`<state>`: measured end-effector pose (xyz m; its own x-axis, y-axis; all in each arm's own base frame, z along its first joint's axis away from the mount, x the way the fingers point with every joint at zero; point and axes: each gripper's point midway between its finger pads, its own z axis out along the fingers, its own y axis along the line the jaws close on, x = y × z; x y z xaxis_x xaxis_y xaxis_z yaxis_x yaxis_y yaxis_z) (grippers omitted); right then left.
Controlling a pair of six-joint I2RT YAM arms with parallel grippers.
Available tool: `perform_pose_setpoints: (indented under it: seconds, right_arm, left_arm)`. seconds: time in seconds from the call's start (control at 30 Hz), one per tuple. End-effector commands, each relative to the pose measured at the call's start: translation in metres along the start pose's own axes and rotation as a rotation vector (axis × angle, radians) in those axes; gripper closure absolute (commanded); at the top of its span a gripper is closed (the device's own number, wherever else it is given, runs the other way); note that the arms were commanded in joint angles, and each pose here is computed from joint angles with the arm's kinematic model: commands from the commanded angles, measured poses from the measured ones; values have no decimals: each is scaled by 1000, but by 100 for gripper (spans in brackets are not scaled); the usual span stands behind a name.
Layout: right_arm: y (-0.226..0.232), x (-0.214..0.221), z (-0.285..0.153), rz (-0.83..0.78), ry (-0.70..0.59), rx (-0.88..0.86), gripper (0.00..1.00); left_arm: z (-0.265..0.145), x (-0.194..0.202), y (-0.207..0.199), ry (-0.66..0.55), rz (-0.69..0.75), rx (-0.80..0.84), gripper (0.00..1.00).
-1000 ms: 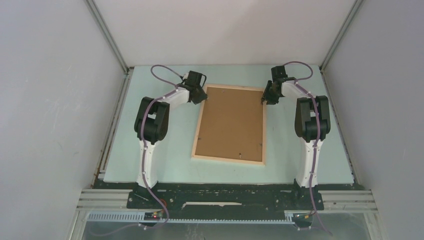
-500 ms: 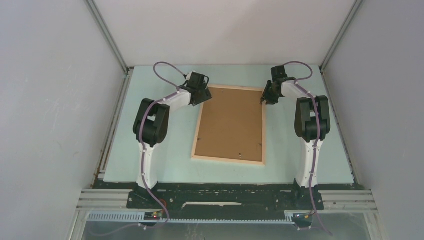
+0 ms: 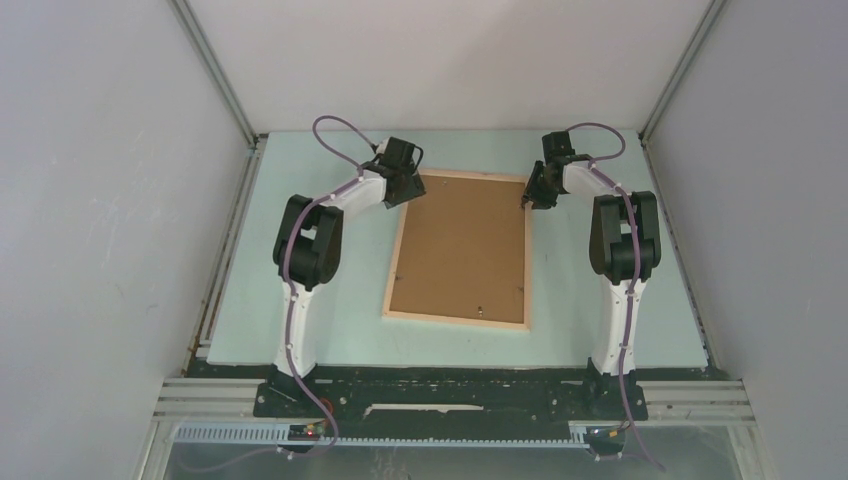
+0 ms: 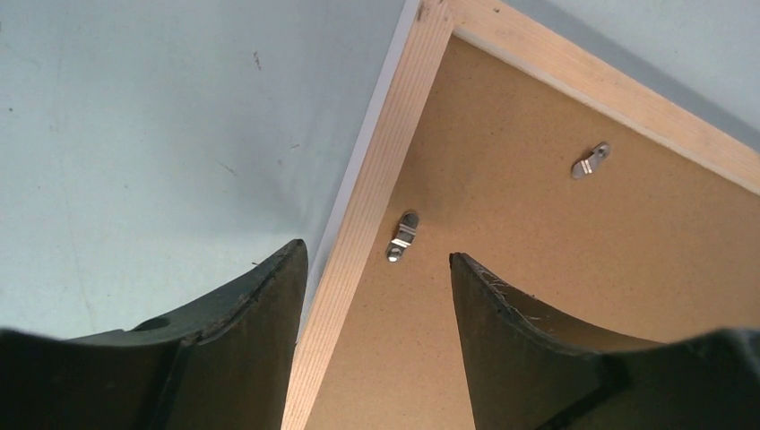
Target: Put the photo into the frame
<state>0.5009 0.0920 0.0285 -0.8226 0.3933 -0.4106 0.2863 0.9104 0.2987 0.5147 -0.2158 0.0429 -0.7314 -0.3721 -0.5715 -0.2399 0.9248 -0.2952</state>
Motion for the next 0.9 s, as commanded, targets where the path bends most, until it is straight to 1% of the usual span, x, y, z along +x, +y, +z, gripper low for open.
perform_pose_setpoints:
  seconds: [0.0, 0.1, 0.3, 0.4, 0.5, 0.67, 0.87]
  right_arm:
    - [10, -1, -3, -11, -3, -40, 61]
    - [9, -1, -2, -10, -2, -43, 61]
    - [9, -1, -3, -6, -1, -46, 61]
    - [10, 0, -2, -7, 1, -48, 61]
    - [10, -1, -2, -7, 1, -50, 61]
    - [11, 0, -2, -8, 1, -53, 61]
    - [9, 0, -3, -6, 0, -50, 61]
  left_arm:
    - [-6, -15, 0, -35, 27, -30, 32]
    - [-6, -12, 6, -24, 26, -59, 30]
    - [-2, -11, 3, -11, 40, -61, 34]
    - [1, -11, 0, -4, 40, -57, 34]
    - [5, -10, 5, -1, 35, -93, 34]
    - [3, -11, 14, -23, 3, -137, 38]
    - [2, -13, 16, -33, -12, -149, 47]
